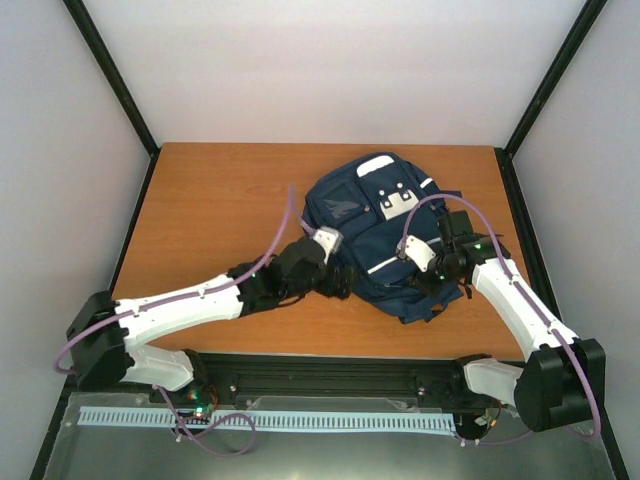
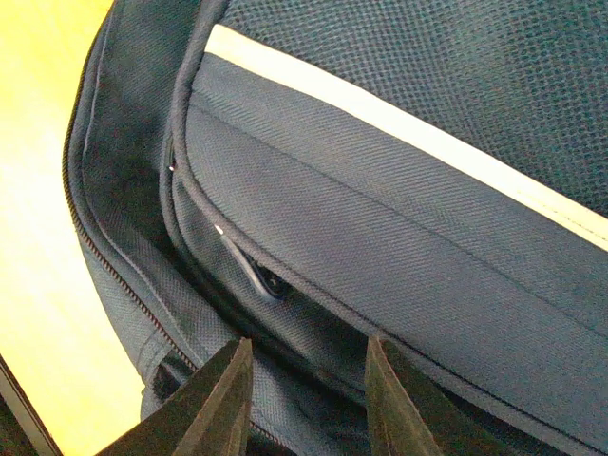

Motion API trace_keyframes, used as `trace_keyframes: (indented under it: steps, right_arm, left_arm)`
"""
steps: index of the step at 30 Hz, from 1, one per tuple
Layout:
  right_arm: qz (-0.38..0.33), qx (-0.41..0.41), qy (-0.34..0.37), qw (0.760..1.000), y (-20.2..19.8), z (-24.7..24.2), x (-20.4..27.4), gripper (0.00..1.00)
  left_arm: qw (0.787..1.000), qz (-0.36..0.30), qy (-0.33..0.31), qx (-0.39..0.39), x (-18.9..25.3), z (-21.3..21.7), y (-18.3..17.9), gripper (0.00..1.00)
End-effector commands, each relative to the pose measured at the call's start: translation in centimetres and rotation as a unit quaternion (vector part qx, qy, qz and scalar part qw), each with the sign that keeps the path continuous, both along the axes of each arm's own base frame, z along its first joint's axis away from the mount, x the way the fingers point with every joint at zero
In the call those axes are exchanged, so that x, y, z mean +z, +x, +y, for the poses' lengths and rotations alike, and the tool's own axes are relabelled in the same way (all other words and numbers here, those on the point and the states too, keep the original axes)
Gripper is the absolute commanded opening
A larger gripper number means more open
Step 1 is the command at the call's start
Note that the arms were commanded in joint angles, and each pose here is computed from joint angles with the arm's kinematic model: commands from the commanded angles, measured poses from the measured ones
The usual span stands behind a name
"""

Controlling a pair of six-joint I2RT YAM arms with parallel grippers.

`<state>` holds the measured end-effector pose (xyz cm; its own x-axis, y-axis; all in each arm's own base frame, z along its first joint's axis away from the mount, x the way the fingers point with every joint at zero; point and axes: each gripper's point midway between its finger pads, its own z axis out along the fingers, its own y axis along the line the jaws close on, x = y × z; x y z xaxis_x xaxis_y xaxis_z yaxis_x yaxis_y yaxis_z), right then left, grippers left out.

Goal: Pack the student bag
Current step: Adjust the student bag at the center of the board.

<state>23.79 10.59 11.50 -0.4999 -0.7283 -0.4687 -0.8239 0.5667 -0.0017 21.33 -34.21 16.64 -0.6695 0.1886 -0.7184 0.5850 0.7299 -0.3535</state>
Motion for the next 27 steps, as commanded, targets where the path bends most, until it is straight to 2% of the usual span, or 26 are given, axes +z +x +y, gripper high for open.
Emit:
trace_keyframes:
  steps: [1, 2, 3, 4, 5, 6, 7, 8, 9, 12, 14, 20, 27]
  right_arm:
    - [-0.003, 0.044, -0.003, 0.999, -0.9, 0.3, 0.0, 0.33]
    - [-0.002, 0.05, -0.004, 0.999, -1.1, 0.3, -0.1, 0.33]
    - [-0.002, 0.054, -0.006, 0.999, -1.2, 0.3, -0.1, 0.33]
    - [-0.003, 0.055, -0.008, 0.998, -1.1, 0.3, -0.1, 0.33]
    - [-0.004, 0.058, -0.01, 0.998, -1.1, 0.3, -0.3, 0.33]
    - [-0.003, 0.061, -0.012, 0.998, -1.1, 0.3, -0.4, 0.33]
    - [-0.006, 0.063, -0.014, 0.998, -0.9, 0.4, -0.6, 0.33]
    - [-0.005, 0.064, -0.016, 0.998, -0.8, 0.4, -0.8, 0.33]
    - [-0.004, 0.067, -0.018, 0.998, -0.8, 0.5, -1.0, 0.33]
    - [-0.006, 0.072, -0.027, 0.997, -0.7, 0.4, -1.6, 0.31]
    - [-0.01, 0.089, -0.034, 0.995, -0.9, 1.1, -1.9, 0.3]
    - [-0.012, 0.109, -0.033, 0.993, -1.4, 2.3, -2.6, 0.28]
    - [-0.015, 0.116, -0.036, 0.992, -1.9, 2.6, -2.7, 0.28]
  left_arm:
    - [0.958, -0.017, 0.002, 0.287, 5.6, 6.4, 5.0, 1.0]
    - [0.937, -0.014, 0.025, 0.349, 4.7, 8.0, 5.8, 1.0]
    - [0.941, -0.03, 0.062, 0.33, 4.1, 7.4, 6.7, 1.0]
    - [0.955, -0.038, 0.099, 0.277, 3.2, 5.9, 7.2, 1.0]
    - [0.951, -0.028, 0.13, 0.278, 2.3, 5.8, 7.5, 1.0]
    - [0.939, -0.019, 0.164, 0.302, 1.5, 6.4, 8.1, 1.0]
    - [0.937, -0.019, 0.186, 0.296, 1.4, 5.7, 8.7, 1.0]
    - [0.945, -0.013, 0.19, 0.267, 1.1, 4.7, 8.6, 0.95]
    - [0.955, -0.007, 0.172, 0.242, 1.2, 3.6, 8.4, 0.87]
    - [0.976, 0.011, 0.049, 0.21, 2.1, 0.9, 7.5, 0.71]
    - [0.979, 0.031, -0.006, 0.203, 2.1, 0.0, 7.0, 0.66]
    - [0.969, 0.12, -0.016, 0.217, -0.9, -2.8, 7.0, 0.64]
    - [0.954, 0.2, -0.066, 0.214, -3.8, -5.4, 6.7, 0.53]
